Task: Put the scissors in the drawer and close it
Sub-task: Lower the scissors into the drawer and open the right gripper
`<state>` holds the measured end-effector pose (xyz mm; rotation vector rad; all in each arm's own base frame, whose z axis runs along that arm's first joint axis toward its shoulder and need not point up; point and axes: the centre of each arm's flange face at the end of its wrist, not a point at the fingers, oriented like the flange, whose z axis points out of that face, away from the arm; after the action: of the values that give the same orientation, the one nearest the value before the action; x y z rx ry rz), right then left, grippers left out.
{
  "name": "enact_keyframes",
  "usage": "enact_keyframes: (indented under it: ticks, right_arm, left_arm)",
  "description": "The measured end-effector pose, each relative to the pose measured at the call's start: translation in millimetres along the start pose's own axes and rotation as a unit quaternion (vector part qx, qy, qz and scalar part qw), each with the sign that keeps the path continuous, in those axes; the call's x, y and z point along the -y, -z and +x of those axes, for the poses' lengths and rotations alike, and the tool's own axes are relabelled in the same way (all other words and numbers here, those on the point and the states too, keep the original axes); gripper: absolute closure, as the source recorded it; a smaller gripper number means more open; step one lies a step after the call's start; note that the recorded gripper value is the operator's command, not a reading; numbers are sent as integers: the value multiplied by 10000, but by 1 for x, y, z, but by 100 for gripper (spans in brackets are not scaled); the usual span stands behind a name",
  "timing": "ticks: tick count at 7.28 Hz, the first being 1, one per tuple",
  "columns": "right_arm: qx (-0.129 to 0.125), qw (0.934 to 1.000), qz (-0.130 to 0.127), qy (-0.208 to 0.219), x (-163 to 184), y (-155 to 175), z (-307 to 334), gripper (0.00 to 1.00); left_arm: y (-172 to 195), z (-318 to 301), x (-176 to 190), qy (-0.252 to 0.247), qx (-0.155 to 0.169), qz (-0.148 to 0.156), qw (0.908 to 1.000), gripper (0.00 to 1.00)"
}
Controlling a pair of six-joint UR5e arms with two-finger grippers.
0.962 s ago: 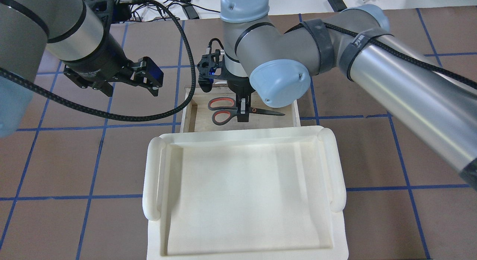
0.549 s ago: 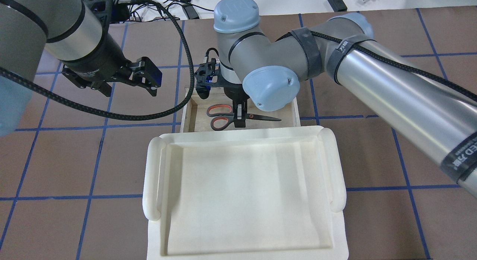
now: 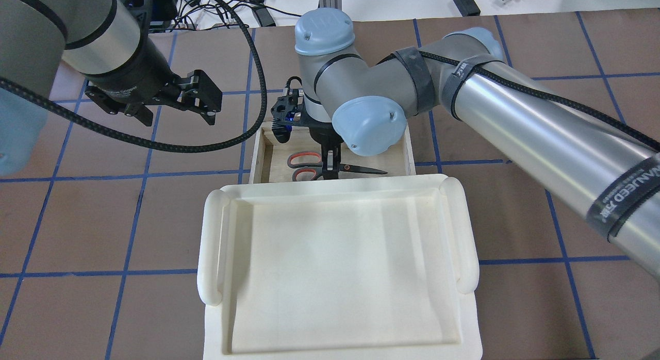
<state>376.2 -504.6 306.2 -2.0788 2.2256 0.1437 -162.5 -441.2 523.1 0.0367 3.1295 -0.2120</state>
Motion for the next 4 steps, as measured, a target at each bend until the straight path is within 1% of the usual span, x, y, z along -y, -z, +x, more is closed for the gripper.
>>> enact_keyframes:
  ticks: [3,4]
  right_arm:
    - [87,9998,-47,-174,1,-11,2,100]
    - [116,9997,-66,-225,2,-15,2,84]
  left_arm:
    - [-8,2,-1,69,-14,-114,9999,0]
    - [-11,3,-1,66,-16,-156,9999,0]
